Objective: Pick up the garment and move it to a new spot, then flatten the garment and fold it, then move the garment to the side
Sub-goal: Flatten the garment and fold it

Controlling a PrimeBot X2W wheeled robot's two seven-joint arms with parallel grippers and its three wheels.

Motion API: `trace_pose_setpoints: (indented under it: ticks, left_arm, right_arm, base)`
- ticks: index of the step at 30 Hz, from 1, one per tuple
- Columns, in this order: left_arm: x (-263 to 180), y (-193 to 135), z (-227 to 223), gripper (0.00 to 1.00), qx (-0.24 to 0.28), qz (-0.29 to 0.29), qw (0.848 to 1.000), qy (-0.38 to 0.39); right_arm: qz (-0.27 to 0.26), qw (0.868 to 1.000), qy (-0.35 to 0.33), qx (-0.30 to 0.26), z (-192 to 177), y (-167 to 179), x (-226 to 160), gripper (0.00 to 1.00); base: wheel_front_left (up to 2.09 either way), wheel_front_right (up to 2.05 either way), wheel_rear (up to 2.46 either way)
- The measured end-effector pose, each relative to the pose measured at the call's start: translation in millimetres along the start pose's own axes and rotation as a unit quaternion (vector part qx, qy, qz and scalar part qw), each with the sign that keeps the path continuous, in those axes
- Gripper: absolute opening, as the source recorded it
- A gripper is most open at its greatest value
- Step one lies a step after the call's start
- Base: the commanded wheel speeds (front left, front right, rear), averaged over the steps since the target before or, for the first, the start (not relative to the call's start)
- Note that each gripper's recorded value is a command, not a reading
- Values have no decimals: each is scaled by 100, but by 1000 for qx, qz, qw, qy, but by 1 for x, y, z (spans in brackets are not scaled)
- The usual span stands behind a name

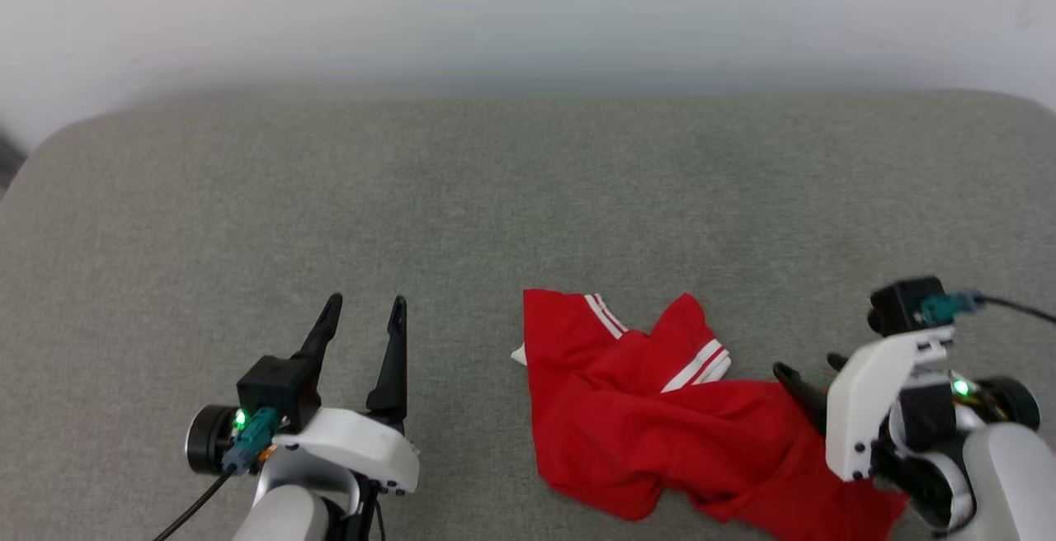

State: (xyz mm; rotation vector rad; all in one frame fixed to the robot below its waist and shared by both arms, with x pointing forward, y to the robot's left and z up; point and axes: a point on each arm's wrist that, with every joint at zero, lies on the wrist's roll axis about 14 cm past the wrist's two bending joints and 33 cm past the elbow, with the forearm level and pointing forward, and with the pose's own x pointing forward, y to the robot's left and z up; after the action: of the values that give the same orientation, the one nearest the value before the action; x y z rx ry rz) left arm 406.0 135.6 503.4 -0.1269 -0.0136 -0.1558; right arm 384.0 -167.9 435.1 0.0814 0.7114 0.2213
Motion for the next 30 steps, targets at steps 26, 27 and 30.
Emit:
trace_pose_setpoints:
  ticks: [26,27,30]
  left_arm:
    - [14,28,-20,100,-12,36,999,17]
    - [14,27,-20,100,-13,35,999,16]
    - [13,23,-18,100,-13,31,999,14]
  right_arm:
    - [99,992,24,-79,43,50,76,0]
    - [93,992,-2,-82,57,47,71,0]
    - [62,992,-68,-81,93,27,56,0]
  base:
    - [0,0,0]
    - [0,0,0]
    - [0,0,0]
